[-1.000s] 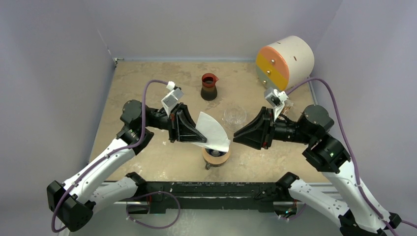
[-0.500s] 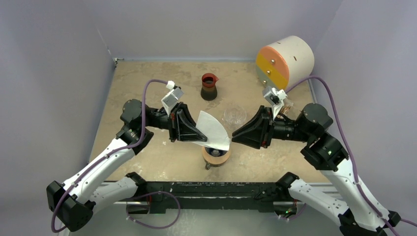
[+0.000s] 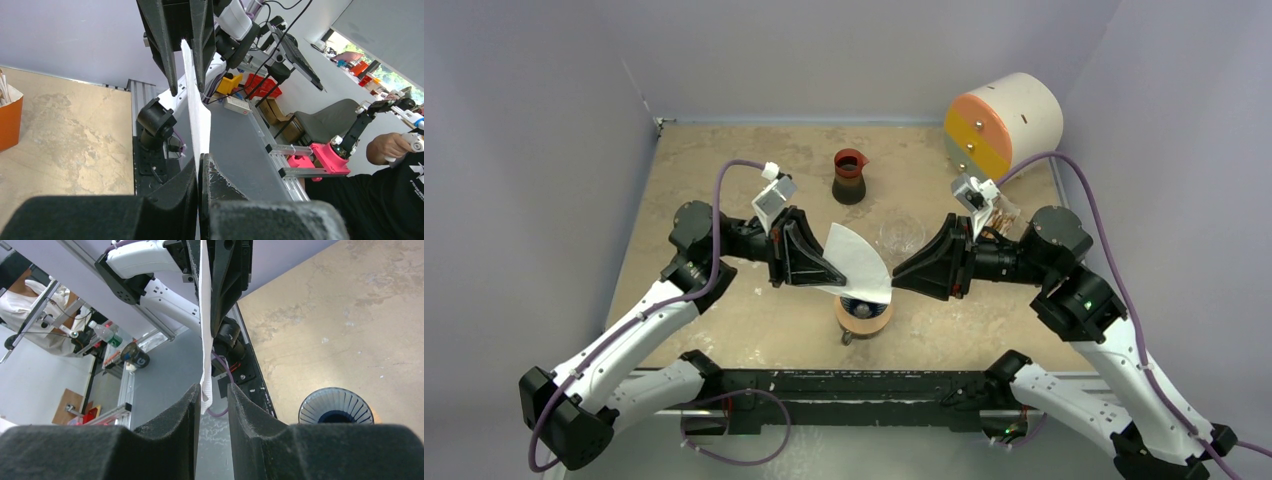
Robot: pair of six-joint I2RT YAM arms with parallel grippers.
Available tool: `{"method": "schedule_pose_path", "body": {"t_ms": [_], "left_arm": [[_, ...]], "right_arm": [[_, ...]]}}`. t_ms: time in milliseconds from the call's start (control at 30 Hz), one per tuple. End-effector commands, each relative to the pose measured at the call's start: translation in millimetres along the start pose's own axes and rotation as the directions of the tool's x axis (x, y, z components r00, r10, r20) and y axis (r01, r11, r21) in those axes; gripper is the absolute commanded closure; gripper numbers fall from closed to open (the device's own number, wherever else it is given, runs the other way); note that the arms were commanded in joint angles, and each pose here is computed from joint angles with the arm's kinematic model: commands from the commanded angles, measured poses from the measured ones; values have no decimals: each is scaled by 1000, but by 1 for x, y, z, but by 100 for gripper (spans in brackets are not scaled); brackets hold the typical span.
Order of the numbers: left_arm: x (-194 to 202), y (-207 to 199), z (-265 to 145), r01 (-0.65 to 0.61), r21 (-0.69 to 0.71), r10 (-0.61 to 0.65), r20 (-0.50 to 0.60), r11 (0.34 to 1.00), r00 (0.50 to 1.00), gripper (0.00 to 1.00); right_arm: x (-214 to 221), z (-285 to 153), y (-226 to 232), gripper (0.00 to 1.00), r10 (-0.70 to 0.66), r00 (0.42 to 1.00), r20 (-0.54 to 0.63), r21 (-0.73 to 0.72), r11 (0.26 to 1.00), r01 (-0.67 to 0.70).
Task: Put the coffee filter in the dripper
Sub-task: Place the coffee filter in the coffee dripper.
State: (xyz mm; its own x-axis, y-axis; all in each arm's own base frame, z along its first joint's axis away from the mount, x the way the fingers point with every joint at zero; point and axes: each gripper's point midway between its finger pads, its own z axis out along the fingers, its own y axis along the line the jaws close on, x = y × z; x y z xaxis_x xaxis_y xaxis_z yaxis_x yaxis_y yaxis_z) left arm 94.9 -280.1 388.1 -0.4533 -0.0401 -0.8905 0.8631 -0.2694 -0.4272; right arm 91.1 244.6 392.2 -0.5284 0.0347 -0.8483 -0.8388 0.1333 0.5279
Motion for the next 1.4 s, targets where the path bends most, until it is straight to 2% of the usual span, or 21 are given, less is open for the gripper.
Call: {"method": "schedule_pose_path", "body": {"t_ms": [0, 1367], "left_arm": [[-18, -12, 1, -80, 28, 79, 27, 996, 997, 100], [-18, -21, 1, -82, 76, 80, 29, 994, 996, 100]], "right_arm": [[-3, 0, 5, 70, -27, 1000, 9, -22, 999, 27], [-7, 1, 10, 71, -23, 999, 23, -43, 999, 24]]}}
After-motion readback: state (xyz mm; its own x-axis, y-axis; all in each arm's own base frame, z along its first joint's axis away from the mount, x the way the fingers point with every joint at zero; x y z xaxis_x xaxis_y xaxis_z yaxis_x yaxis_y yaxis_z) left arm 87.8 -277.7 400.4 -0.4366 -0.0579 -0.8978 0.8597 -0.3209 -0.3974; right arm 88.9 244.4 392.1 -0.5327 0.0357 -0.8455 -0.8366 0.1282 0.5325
